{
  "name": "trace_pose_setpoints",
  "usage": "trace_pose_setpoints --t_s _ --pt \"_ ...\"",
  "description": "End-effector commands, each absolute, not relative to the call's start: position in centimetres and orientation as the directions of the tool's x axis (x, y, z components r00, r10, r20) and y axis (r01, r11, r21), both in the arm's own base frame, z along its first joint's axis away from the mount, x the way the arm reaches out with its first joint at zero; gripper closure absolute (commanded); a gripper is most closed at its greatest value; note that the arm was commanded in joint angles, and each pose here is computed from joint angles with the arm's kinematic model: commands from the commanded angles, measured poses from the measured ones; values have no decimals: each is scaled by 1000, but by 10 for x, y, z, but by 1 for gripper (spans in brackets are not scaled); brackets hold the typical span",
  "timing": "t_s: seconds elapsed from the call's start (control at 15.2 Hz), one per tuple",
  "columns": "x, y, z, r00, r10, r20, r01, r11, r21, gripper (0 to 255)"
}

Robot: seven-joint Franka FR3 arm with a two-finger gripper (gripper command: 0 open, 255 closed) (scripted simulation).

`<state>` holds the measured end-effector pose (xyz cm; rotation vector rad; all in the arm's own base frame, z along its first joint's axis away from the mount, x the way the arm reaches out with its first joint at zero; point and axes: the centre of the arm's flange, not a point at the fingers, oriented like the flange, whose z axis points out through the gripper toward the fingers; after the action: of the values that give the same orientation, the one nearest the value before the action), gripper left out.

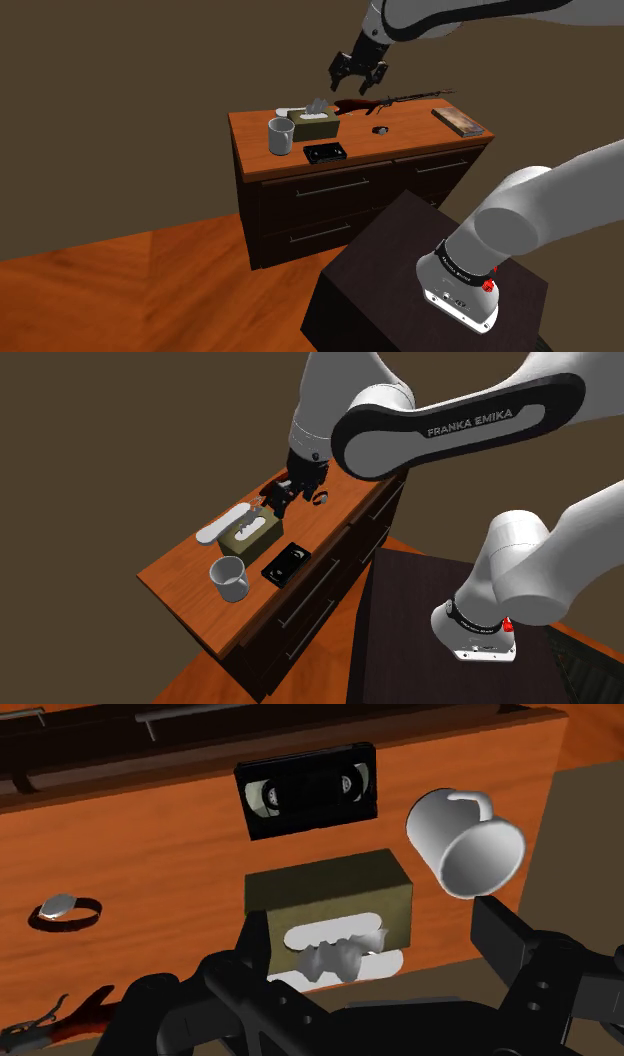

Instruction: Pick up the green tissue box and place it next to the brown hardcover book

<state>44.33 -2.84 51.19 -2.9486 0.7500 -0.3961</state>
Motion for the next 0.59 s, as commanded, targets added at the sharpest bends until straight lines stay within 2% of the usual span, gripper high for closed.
trace_pose_setpoints --t_s 0.0,0.53 --pt "463 -32 493 809 -542 229 -515 -840 -170 0" --pt "536 -55 428 629 -753 193 -692 -656 -302 0"
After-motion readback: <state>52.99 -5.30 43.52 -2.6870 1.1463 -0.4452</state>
